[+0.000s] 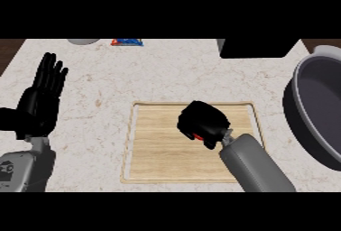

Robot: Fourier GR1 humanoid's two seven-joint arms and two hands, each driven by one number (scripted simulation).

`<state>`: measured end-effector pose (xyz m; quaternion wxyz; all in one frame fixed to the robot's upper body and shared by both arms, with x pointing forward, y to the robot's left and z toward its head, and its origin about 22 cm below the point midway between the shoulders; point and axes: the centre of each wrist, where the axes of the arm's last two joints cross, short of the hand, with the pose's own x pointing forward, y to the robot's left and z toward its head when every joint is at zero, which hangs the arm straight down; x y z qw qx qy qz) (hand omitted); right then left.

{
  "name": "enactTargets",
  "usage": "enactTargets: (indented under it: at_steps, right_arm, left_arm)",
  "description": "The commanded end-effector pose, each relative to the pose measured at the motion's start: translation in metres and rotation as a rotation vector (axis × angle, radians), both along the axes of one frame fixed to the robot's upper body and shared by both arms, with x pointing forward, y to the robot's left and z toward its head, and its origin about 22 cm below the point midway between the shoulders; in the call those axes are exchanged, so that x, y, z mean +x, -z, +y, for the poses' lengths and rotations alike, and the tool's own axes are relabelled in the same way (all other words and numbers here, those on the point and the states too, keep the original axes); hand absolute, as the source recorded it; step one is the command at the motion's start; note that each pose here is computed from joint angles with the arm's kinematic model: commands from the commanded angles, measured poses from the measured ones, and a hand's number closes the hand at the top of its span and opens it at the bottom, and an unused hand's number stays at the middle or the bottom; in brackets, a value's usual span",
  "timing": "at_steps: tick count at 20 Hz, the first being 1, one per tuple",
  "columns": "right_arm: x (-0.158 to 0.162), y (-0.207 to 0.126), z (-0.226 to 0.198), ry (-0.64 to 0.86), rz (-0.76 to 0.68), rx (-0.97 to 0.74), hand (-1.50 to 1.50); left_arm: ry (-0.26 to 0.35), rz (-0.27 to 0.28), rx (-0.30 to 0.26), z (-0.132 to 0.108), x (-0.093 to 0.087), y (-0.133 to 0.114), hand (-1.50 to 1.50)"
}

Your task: Pick the tomato from the tray and place it in the pot

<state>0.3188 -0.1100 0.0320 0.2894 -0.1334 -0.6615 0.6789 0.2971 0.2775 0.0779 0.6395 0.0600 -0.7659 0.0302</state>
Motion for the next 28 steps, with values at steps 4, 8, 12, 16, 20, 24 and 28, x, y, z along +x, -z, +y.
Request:
enactTargets:
  at_steps: [4, 8, 12, 16, 20, 24, 28]
  right_arm:
    - [-0.095, 0.028, 0.025, 0.249, 0.060, 0.081, 1.50]
    - [-0.121, -0.021, 0.014, 0.398, -0.039, 0.229, 1.50]
    - [-0.148, -0.057, -0.012, 0.628, -0.223, 0.275, 1.50]
    - [-0.178, -0.102, -0.041, 0.765, -0.359, 0.392, 1.50]
    - [-0.199, -0.129, -0.076, 0.892, -0.490, 0.432, 1.50]
    - [-0.199, -0.144, -0.109, 0.984, -0.530, 0.499, 1.50]
    - [-0.195, -0.158, -0.135, 0.996, -0.501, 0.421, 1.50]
  left_arm:
    - [-0.047, 0.022, 0.003, 0.012, -0.007, 0.004, 0.00]
    - [-0.047, 0.011, -0.007, 0.013, -0.009, 0.008, 0.00]
    - [-0.043, 0.018, -0.006, 0.010, -0.010, 0.011, 0.00]
    - [-0.036, -0.007, 0.005, 0.012, -0.005, 0.001, 0.00]
    - [-0.001, -0.012, 0.005, 0.004, -0.004, -0.005, 0.00]
    - [0.016, -0.014, -0.006, 0.003, -0.004, 0.005, 0.00]
    - [0.009, -0.011, -0.010, 0.001, 0.007, -0.010, 0.00]
